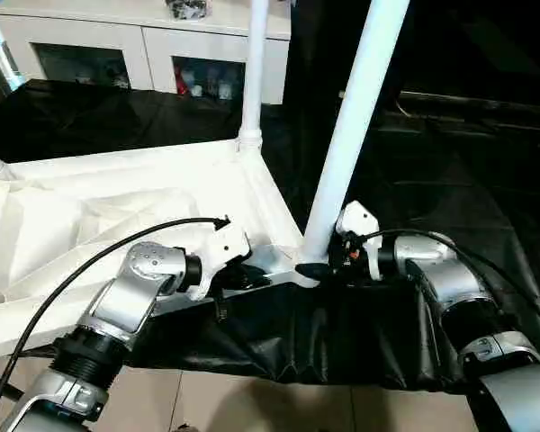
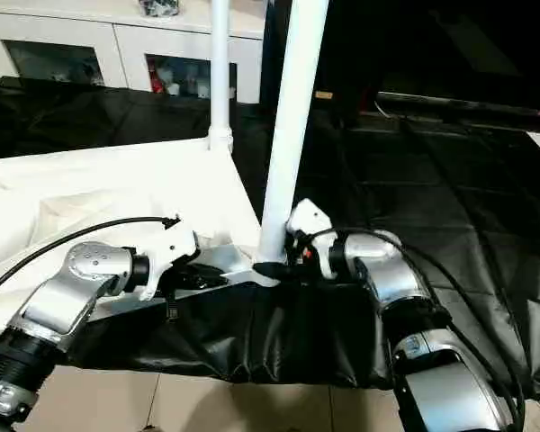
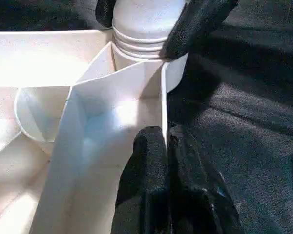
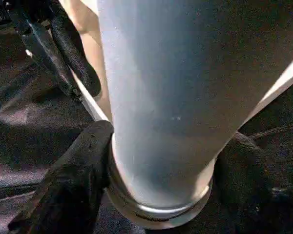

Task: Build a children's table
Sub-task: Rotate leg to tighten

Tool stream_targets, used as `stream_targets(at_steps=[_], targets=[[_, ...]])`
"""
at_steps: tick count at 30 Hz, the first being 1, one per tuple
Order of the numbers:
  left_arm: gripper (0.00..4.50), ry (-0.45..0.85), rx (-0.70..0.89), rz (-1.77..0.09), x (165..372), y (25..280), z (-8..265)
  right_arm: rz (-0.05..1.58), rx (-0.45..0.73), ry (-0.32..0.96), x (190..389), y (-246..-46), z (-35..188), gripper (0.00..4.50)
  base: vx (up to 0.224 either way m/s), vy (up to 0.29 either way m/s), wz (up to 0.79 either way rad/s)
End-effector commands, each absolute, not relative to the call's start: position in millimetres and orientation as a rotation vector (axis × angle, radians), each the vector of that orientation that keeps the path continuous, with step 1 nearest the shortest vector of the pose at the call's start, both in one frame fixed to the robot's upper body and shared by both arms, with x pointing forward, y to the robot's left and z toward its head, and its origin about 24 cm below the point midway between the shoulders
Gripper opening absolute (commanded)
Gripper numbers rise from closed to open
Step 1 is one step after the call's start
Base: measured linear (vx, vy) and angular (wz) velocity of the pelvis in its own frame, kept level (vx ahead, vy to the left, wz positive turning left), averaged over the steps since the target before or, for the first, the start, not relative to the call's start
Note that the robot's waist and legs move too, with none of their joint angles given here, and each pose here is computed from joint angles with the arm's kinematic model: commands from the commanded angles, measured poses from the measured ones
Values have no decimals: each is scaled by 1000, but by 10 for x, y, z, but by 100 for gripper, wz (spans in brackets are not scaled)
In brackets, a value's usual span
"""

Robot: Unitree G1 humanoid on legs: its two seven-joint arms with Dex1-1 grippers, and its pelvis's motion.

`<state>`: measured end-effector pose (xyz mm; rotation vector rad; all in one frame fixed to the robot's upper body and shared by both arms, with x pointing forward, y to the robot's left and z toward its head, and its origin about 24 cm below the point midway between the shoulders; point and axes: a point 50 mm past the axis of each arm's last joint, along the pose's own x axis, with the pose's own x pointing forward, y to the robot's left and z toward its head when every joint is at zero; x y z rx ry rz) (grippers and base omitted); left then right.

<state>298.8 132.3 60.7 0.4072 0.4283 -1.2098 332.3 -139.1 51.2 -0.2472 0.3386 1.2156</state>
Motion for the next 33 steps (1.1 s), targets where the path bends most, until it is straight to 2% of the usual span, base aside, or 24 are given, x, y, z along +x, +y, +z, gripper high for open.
stream_targets(at_steps=[1,6,9,15,16,17,19,22,25,27,28,30,31,33], targets=[[0,358,402,-1286,2963,1222,706,1203,-242,343,3325,-1433,523,282,0,0,0],[0,350,402,-1264,2989,1220,712,1209,-232,350,3297,-1410,481,274,0,0,0],[0,340,394,-1228,3021,1162,705,1175,-182,325,3283,-1342,446,274,0,0,0],[0,314,376,-1093,3132,910,670,958,-74,286,3327,-1096,335,274,0,0,0],[0,301,350,-1028,3188,721,667,785,-11,282,3400,-928,300,274,0,0,0],[0,301,350,-1028,3188,720,667,784,-10,282,3400,-927,300,274,0,0,0],[0,295,340,-998,3210,608,670,675,27,291,3444,-823,289,274,0,0,0],[0,302,343,-991,3212,532,655,589,66,283,3493,-714,324,274,0,0,0],[0,303,357,-998,3203,474,633,613,35,238,3490,-537,392,274,0,0,0],[0,297,358,-1011,3197,478,631,649,44,217,3479,-504,418,274,0,0,0],[0,296,358,-1012,3196,479,631,652,47,215,3478,-501,421,330,0,0,0],[0,284,375,-1066,3161,566,634,683,36,205,3492,-679,435,344,0,0,0],[0,284,375,-1066,3161,566,634,683,36,205,3492,-679,435,344,0,0,0],[0,280,379,-1112,3126,632,640,718,-8,203,3498,-828,447,361,0,0,0]])
